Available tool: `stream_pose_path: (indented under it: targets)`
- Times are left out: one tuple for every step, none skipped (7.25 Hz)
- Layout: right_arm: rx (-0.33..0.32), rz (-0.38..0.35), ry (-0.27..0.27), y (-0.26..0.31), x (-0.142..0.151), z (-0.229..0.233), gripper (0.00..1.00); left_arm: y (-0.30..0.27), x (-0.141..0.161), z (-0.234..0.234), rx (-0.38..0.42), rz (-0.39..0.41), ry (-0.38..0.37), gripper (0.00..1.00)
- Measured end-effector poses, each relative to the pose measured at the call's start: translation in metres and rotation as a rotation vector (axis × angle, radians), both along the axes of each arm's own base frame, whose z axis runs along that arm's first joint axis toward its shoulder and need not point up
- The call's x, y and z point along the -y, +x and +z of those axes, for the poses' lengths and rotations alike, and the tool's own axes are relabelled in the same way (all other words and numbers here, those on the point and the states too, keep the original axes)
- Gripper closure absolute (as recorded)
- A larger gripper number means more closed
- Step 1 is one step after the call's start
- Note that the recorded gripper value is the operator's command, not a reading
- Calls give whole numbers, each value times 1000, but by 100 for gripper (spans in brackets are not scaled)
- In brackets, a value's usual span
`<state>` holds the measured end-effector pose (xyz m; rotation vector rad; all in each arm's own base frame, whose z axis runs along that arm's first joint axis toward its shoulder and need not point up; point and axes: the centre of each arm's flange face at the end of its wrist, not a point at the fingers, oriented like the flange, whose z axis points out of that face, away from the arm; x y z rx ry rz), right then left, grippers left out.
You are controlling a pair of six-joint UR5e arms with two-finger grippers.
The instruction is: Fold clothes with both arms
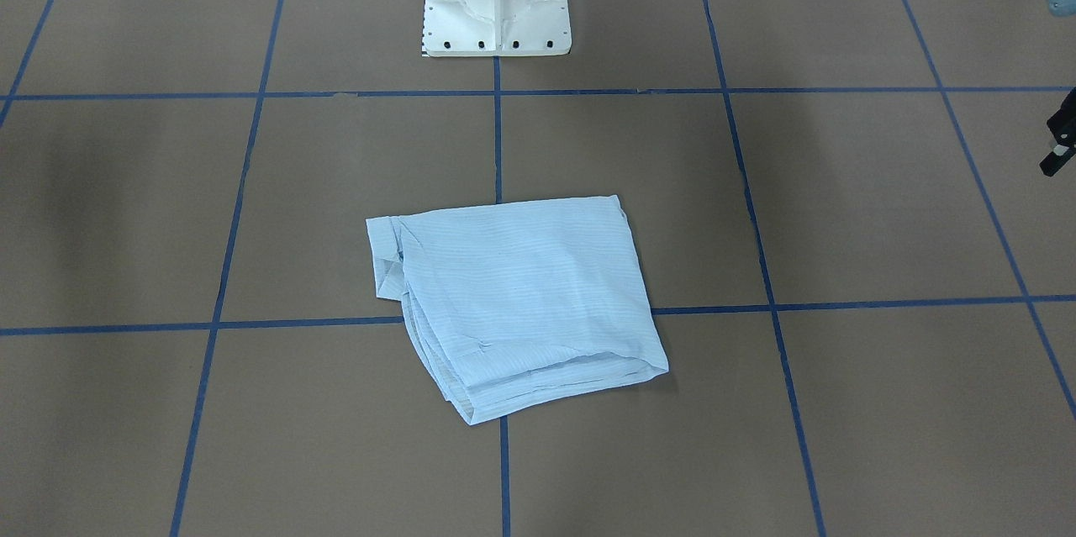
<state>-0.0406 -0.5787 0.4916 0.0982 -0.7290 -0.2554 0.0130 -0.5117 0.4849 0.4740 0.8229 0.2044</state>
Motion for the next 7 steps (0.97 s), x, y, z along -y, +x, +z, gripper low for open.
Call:
stream_pose_path:
  targets:
    - [0, 0, 1, 0, 0, 0, 0, 0, 0, 0, 0, 0, 1, 0]
    - [0, -1, 1, 0, 0, 0, 0, 0, 0, 0, 0, 0, 2, 0]
    - [1, -1, 2, -1, 0, -1, 0, 0, 0, -1, 0, 0, 2, 0]
    - [1, -1, 3, -1, 0, -2, 0, 0, 0, -1, 0, 0, 3, 0]
    - [2, -1, 5, -1, 0, -3, 0, 0, 0, -1, -1, 0, 4, 0]
    - [3, -1, 7, -1, 0, -4, 0, 0, 0, -1, -1, 1, 6, 0]
    - [3, -1, 8, -1, 0, -5, 0, 1, 0, -2, -1, 1, 7, 0]
